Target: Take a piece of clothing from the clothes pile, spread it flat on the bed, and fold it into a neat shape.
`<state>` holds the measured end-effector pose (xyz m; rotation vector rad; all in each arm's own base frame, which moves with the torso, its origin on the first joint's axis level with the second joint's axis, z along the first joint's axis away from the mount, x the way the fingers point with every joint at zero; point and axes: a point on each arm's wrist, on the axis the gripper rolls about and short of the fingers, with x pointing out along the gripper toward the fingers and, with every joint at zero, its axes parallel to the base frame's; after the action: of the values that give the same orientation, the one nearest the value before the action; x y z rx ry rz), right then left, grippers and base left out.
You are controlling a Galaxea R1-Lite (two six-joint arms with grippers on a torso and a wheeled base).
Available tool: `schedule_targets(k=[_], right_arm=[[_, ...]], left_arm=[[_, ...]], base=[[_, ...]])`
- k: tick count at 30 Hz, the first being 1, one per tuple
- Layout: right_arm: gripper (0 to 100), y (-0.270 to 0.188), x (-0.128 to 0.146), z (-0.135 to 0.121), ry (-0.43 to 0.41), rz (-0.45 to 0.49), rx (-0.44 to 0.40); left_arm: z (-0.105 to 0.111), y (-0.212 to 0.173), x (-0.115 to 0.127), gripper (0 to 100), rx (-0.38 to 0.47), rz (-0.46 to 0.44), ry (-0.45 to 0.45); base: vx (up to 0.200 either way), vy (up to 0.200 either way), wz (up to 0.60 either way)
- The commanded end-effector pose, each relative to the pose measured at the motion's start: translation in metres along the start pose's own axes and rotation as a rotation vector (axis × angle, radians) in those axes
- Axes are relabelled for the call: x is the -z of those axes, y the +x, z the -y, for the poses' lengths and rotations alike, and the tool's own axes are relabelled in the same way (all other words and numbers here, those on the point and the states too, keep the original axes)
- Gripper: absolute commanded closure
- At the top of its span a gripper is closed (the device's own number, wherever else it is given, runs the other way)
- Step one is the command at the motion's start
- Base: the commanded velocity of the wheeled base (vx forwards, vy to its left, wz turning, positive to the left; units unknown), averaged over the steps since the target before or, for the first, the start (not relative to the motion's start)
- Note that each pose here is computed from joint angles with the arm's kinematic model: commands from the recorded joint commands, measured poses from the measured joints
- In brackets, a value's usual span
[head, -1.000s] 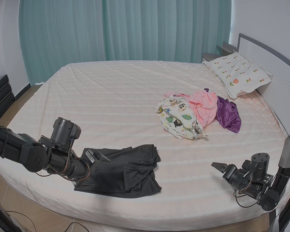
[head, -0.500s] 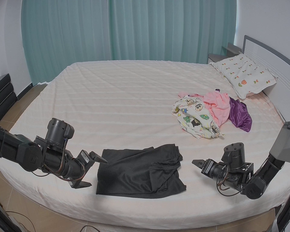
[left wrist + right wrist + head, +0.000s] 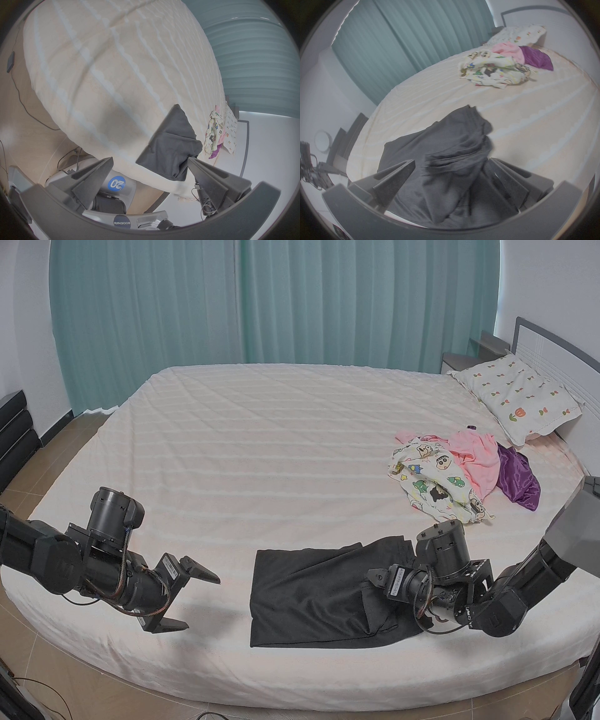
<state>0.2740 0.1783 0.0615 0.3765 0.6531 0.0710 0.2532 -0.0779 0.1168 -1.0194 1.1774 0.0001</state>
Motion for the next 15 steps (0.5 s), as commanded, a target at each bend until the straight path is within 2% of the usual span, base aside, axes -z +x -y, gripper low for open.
schedule_targets(k=[1,10,15], right_arm=[[0,0.008,0.003,-0.013,-0.055,0.002,0.001],[0,0.022,0.015,-0.013,-0.212,0.021,0.107],[0,0.017,0.018,-0.002,-0.230,0.001,0.142]], left_arm=[[-0.003,0.001,0.001,0,-0.009,-0.005,0.005],[-0.004,0.003,0.001,0,-0.009,-0.005,0.006],[-0.005,0.003,0.001,0,0.000,-0.001,0.010]], base=[[0.000,0.000,0.00],[0.000,0.000,0.00],[0.000,0.000,0.00]])
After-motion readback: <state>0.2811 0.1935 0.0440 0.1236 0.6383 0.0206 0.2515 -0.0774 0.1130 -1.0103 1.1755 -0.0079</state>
